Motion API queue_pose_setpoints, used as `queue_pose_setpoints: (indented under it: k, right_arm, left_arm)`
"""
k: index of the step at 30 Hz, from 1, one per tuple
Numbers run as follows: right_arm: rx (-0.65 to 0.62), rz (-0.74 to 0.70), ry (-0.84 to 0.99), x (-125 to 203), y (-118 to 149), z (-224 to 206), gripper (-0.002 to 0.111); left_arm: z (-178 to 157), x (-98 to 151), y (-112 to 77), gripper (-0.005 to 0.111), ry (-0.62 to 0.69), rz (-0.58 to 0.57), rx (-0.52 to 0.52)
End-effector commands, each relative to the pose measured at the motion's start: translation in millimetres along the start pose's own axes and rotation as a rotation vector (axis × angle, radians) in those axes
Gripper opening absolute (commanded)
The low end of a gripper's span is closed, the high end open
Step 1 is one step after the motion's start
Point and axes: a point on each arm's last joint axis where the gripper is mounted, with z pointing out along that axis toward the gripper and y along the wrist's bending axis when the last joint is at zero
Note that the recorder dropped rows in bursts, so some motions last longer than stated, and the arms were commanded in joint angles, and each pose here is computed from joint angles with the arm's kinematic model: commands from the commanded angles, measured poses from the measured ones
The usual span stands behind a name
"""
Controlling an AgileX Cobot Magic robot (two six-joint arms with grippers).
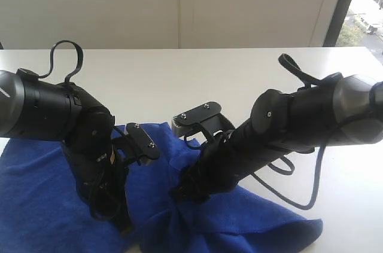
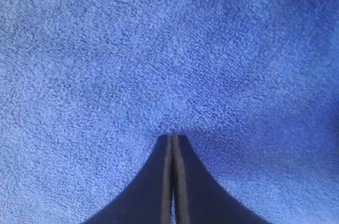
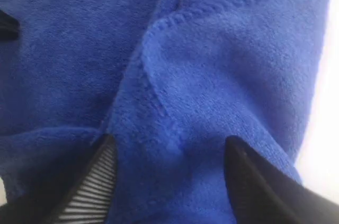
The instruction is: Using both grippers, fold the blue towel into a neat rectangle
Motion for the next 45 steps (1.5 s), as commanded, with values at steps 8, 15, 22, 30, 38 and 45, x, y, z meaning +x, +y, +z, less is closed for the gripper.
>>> queue_pose_setpoints:
  k: [8,15,22,30,38,45]
  right_arm:
    - [-0.039,0.0,0.056,8.9,0.2,19.7,0.05]
    - [-0.028,-0.04,-0.052,-5.9,5.6,-8.3,0.026]
    - [-0.028,-0.044,-0.052,-5.9,5.8,-9.0,0.005]
    - [0.028,-0.101,-0.071,-7.9,-3.8,-14.0,0.0]
    - [0.208,-0.054,-0.123,-24.2,-65.0,-47.9,0.0]
    - [0.34,-0.063,-0.133,-39.2,-114.5,-56.3,0.0]
  left_arm:
    - [7.3,4.2,-3.2,0.0,0.047,-0.007,0.019]
    - [7.3,3.8,-3.1,0.0,0.043,-0.007,0.019]
    - [7.3,3.8,-3.1,0.0,0.043,-0.007,0.019]
    - [7.3,3.8,-3.1,0.0,0.043,-0.007,0.019]
    - [7.3,4.3,-3.7,0.0,0.048,-0.014,0.026]
    - [7.3,4.2,-4.3,0.0,0.047,-0.021,0.031]
